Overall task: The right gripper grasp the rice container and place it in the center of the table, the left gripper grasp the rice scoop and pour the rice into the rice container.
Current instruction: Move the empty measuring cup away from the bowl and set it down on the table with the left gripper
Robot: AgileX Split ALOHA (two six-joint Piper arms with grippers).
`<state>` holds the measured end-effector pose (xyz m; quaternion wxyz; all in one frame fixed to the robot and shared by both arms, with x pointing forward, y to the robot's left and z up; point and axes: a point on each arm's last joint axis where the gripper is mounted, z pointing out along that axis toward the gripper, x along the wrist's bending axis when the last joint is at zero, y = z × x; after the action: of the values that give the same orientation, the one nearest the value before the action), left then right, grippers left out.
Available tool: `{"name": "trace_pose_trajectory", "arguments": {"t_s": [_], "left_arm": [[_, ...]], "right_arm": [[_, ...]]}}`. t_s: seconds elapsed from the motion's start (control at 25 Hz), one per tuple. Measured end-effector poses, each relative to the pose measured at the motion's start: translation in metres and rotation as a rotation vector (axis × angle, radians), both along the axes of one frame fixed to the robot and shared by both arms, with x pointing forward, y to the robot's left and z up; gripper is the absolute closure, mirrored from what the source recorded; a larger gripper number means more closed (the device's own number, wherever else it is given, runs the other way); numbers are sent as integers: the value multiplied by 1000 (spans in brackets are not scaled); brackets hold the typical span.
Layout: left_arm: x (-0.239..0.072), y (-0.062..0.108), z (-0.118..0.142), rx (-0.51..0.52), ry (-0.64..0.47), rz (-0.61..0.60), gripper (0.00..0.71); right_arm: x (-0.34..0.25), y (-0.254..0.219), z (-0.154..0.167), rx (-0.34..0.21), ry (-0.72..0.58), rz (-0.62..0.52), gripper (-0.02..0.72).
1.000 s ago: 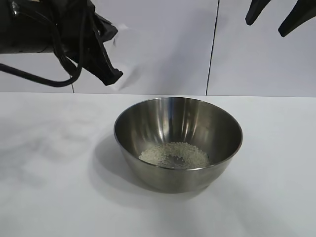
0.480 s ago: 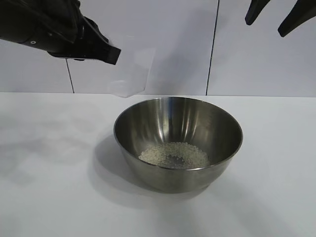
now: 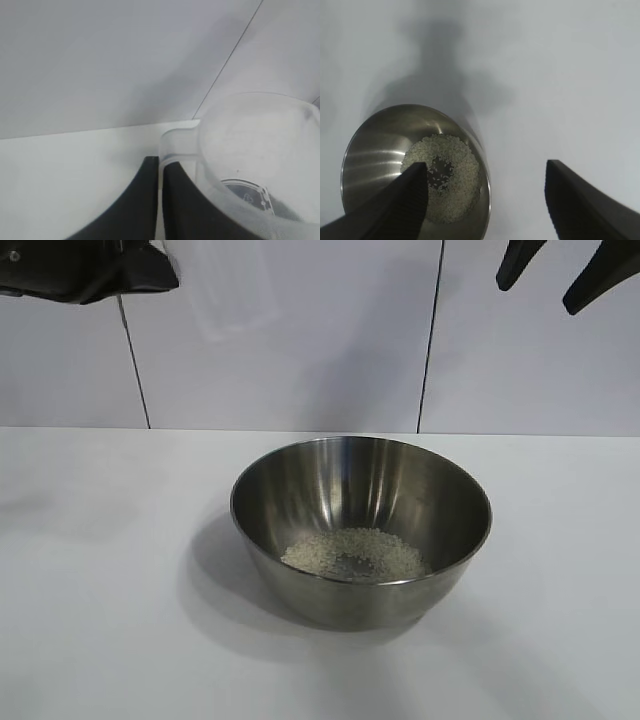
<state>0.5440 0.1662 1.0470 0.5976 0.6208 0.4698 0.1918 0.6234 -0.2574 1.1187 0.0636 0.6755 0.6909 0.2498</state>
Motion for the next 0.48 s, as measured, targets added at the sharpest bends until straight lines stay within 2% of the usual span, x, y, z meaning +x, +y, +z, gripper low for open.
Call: {"name": "trace_pose_trajectory", "arguments": {"t_s": [0.12,0.28,0.48], "left_arm": [[-1,13,-4,-40,-28,-48,701],[-15,36,-26,-14,-130,-80,701],[-39,59,-52,17,-254,11,701]], "right_arm": [[0,0,0,0,1,0,240],[0,0,0,1,2,1,240],[0,1,0,7,1,1,240]]}}
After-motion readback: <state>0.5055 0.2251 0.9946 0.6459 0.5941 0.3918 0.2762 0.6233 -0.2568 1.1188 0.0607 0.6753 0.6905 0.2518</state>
